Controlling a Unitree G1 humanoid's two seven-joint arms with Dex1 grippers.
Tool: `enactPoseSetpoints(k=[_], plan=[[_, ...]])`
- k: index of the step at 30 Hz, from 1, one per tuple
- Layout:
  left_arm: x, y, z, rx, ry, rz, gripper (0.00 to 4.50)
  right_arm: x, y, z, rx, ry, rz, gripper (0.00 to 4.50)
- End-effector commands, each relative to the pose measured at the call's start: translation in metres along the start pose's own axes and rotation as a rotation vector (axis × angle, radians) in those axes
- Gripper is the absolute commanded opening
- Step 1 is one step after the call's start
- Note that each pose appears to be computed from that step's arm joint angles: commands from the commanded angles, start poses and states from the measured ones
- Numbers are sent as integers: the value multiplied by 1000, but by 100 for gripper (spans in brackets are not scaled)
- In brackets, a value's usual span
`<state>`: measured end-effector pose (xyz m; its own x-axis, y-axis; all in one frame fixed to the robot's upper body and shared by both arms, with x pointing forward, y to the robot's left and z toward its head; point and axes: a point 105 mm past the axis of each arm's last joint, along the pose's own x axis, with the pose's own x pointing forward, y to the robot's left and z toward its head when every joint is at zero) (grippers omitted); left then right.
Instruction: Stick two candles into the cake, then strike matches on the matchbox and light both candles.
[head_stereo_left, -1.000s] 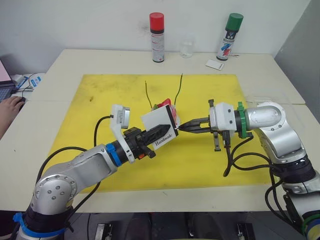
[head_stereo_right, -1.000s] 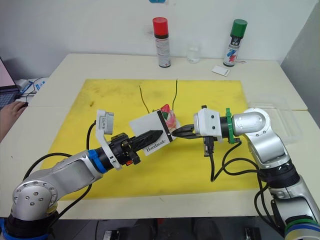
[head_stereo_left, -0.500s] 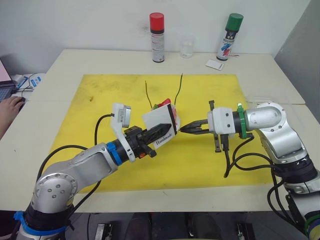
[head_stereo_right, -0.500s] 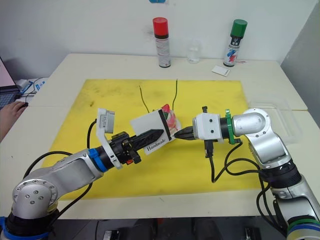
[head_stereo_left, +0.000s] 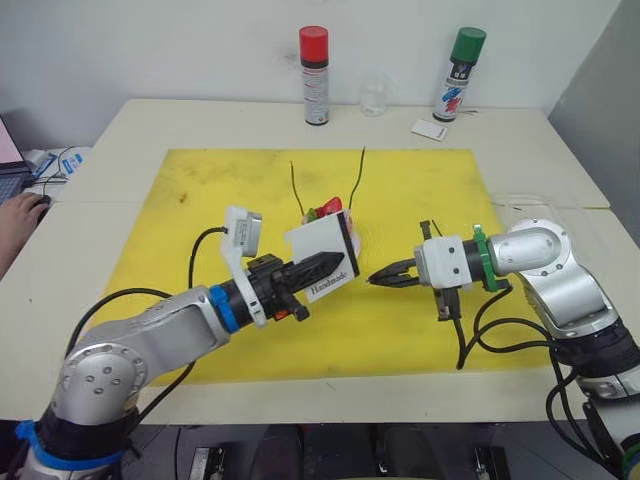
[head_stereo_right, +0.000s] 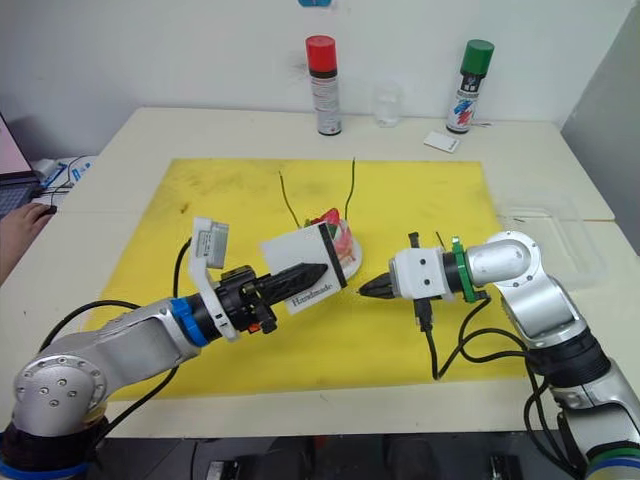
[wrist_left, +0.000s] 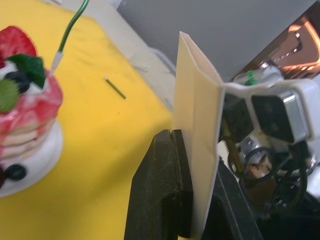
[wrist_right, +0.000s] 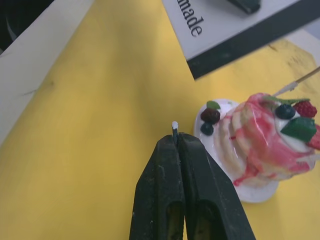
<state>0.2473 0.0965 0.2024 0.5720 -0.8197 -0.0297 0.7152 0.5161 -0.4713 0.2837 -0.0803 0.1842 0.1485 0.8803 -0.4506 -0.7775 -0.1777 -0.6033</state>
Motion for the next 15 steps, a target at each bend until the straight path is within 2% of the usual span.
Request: enactPoseSetpoints(k=[1,8,15], plan=[[-9,1,2,37,15,-9,0,-11,-14,14,-41,-41,-50,4],[1,-2,0,37,18,-55,0,-4,-14,34,-63,-126,-30,4],[7,-8,1,35,17,-88,0,1,-13,36,-73,-129,-26,4]])
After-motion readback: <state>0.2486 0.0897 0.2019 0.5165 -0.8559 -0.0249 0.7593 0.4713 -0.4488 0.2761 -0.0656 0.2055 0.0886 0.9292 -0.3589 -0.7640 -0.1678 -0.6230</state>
